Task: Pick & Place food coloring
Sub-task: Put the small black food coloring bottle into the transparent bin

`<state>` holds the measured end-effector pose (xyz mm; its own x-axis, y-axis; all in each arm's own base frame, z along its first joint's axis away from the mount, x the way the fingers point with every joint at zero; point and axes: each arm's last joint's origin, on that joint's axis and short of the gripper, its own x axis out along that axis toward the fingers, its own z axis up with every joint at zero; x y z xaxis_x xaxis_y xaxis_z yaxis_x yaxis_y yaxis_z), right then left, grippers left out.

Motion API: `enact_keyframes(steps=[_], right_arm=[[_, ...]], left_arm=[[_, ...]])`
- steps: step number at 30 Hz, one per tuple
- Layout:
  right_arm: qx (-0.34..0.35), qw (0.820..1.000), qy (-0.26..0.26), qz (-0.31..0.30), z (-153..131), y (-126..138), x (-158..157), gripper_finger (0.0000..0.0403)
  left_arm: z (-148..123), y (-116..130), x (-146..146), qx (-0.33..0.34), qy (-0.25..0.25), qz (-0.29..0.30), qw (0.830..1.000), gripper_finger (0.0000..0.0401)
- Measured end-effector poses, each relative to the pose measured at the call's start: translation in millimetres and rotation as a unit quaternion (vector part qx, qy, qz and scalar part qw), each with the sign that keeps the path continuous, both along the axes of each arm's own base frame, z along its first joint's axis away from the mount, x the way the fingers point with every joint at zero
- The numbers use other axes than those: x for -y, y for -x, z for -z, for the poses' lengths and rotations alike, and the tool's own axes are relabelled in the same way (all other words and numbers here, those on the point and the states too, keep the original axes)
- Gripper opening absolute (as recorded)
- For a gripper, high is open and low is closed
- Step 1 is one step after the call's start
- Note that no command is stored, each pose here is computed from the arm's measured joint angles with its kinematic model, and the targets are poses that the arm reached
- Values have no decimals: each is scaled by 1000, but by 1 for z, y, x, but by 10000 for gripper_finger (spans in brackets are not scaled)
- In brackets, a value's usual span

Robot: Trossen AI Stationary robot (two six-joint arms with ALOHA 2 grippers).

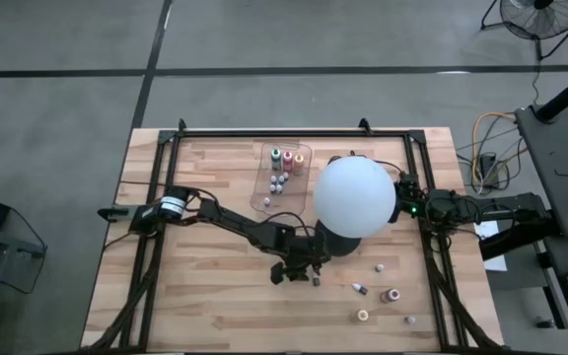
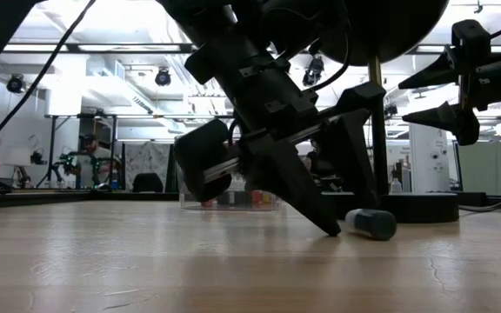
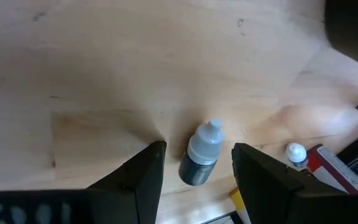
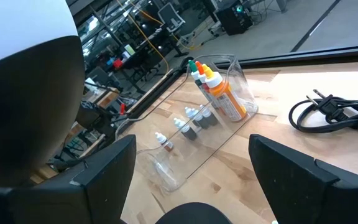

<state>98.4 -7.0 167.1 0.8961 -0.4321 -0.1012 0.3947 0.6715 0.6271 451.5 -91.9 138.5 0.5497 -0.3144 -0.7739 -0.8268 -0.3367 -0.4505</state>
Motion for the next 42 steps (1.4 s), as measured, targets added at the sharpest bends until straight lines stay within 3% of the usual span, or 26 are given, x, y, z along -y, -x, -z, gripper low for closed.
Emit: enact_keyframes(steps=[22,30,34,39,42], right_arm=[[0,1000,0,0,0,0,0,302],[0,1000,0,0,0,0,0,302],[0,1000,0,0,0,0,0,302],[0,1000,0,0,0,0,0,302],[0,1000,0,0,0,0,0,302]], left_arm=[[-13,0,-2,-49,-38,36,997,170],[-23,-5,-3,-40,-57,15,997,170],[-25,-9,-2,-35,-48,6,998,170],[-15,-17,4,-50,29,34,998,170],[-12,-20,5,-53,42,40,997,170]])
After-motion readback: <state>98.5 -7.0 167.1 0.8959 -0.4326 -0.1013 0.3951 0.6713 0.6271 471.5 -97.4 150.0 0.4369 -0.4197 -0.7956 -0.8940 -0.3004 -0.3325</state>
